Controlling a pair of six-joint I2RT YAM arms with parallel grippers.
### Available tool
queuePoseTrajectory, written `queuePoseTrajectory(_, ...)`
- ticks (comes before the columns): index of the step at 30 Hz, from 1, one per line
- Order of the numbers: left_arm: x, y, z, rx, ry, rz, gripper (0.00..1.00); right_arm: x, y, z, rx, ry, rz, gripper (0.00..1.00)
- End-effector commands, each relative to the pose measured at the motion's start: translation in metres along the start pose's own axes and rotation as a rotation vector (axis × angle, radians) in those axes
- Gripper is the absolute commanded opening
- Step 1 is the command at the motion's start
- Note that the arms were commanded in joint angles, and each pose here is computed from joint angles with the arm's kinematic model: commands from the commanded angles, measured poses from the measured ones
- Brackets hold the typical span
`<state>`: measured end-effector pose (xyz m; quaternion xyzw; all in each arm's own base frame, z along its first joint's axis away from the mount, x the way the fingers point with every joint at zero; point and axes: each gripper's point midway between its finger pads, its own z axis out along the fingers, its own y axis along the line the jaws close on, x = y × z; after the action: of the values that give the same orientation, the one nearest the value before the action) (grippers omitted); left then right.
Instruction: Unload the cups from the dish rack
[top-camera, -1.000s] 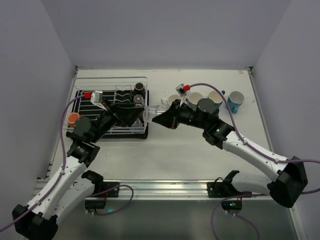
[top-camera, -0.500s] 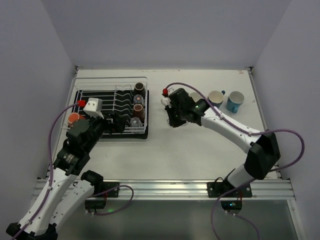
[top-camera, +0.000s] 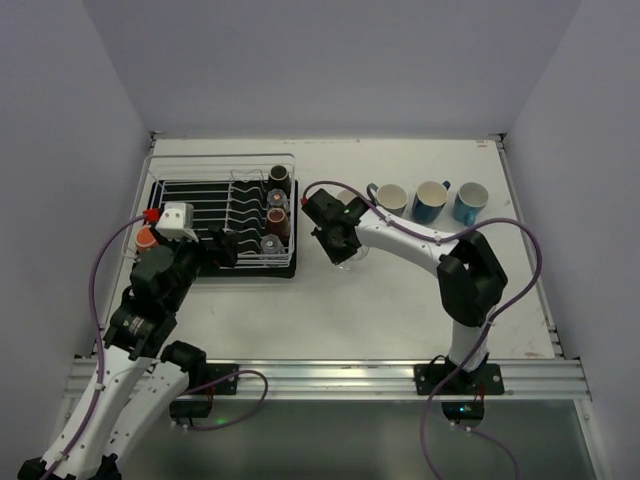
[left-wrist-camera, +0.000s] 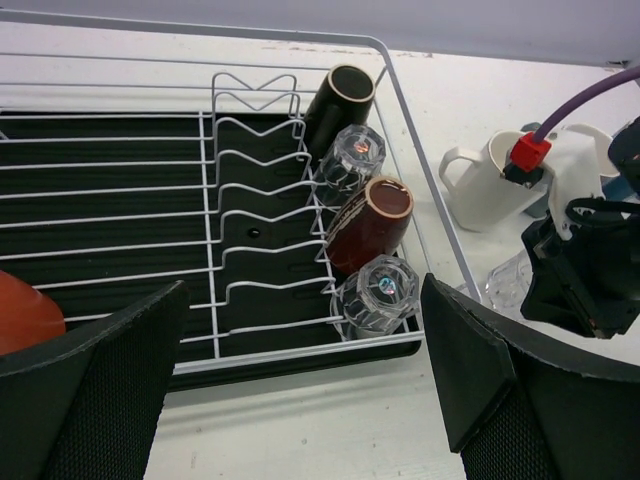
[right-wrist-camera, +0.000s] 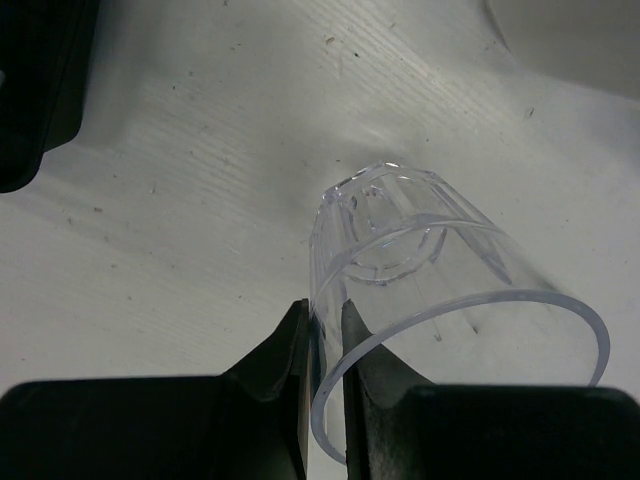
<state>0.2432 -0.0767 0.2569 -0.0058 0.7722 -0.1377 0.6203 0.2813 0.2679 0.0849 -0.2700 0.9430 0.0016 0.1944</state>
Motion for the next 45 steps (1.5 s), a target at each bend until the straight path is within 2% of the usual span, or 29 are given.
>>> queuePoseTrajectory(1, -0.007, 0.009, -0.001, -0.037, -0.029, 0.014, 1.0, -0.006, -0.007, 0.001, 0.059, 0.002, -0.03, 0.04)
queuePoseTrajectory(4, -0.007, 0.01, -0.001, -0.042, -0.028, 0.014, 1.0, -0.004, -0.006, 0.01, 0.064, 0.015, -0.034, 0.06)
queuePoseTrajectory(7, -0.007, 0.014, 0.0, -0.063, -0.026, 0.015, 1.0, -0.005, -0.004, 0.014, 0.056, 0.014, -0.037, 0.15)
queuePoseTrajectory(9, -0.005, 0.018, 0.001, -0.087, -0.018, 0.012, 1.0, -0.006, -0.002, 0.014, 0.045, 0.007, -0.039, 0.29)
queuePoseTrajectory(14, -0.001, 0.042, 0.002, -0.224, 0.003, 0.007, 1.0, -0.016, 0.0, 0.005, 0.023, -0.046, -0.025, 0.46)
queuePoseTrajectory(15, -0.001, 0.047, 0.002, -0.249, 0.004, -0.001, 1.0, -0.018, 0.001, 0.001, 0.017, -0.057, -0.018, 0.52)
queuePoseTrajectory(18, -0.003, 0.063, 0.0, -0.341, -0.007, -0.03, 1.0, -0.03, 0.003, -0.02, -0.021, -0.135, 0.007, 0.63)
queuePoseTrajectory(19, -0.006, 0.069, -0.001, -0.378, -0.017, -0.042, 1.0, -0.039, 0.004, -0.036, -0.039, -0.194, 0.021, 0.7)
queuePoseTrajectory(21, -0.009, 0.077, -0.001, -0.425, -0.028, -0.065, 1.0, -0.039, 0.005, -0.051, -0.069, -0.242, 0.041, 0.75)
queuePoseTrajectory(22, -0.006, 0.083, 0.0, -0.456, -0.014, -0.068, 1.0, -0.05, 0.005, -0.075, -0.103, -0.333, 0.063, 0.78)
queuePoseTrajectory(25, -0.008, 0.098, 0.001, -0.557, -0.003, -0.075, 1.0, -0.039, 0.011, -0.091, -0.185, -0.405, 0.085, 0.81)
queuePoseTrajectory(26, -0.009, 0.102, 0.0, -0.584, 0.001, -0.074, 1.0, -0.047, 0.01, -0.115, -0.223, -0.502, 0.108, 0.82)
queuePoseTrajectory(28, -0.005, 0.117, -0.001, -0.679, 0.027, -0.074, 1.0, -0.033, 0.012, -0.114, -0.256, -0.52, 0.116, 0.82)
queuePoseTrajectory(29, -0.009, 0.121, -0.001, -0.702, 0.018, -0.082, 1.0, -0.038, 0.013, -0.13, -0.291, -0.594, 0.132, 0.82)
queuePoseTrajectory(33, -0.019, 0.141, -0.002, -0.803, -0.014, -0.103, 1.0, -0.023, 0.018, -0.128, -0.346, -0.622, 0.144, 0.81)
queuePoseTrajectory(37, -0.025, 0.166, 0.006, -0.876, 0.017, -0.128, 1.0, -0.018, 0.019, -0.14, -0.387, -0.665, 0.149, 0.8)
queuePoseTrajectory(39, -0.024, 0.165, 0.014, -0.843, 0.041, -0.162, 0.98, -0.018, 0.017, -0.149, -0.398, -0.703, 0.156, 0.8)
queuePoseTrajectory(42, -0.022, 0.189, 0.016, -0.889, 0.047, -0.193, 0.98, -0.015, 0.016, -0.153, -0.402, -0.715, 0.158, 0.8)
queuePoseTrajectory(45, -0.008, 0.199, 0.027, -0.874, 0.114, -0.21, 0.97, -0.014, 0.015, -0.158, -0.407, -0.732, 0.161, 0.8)
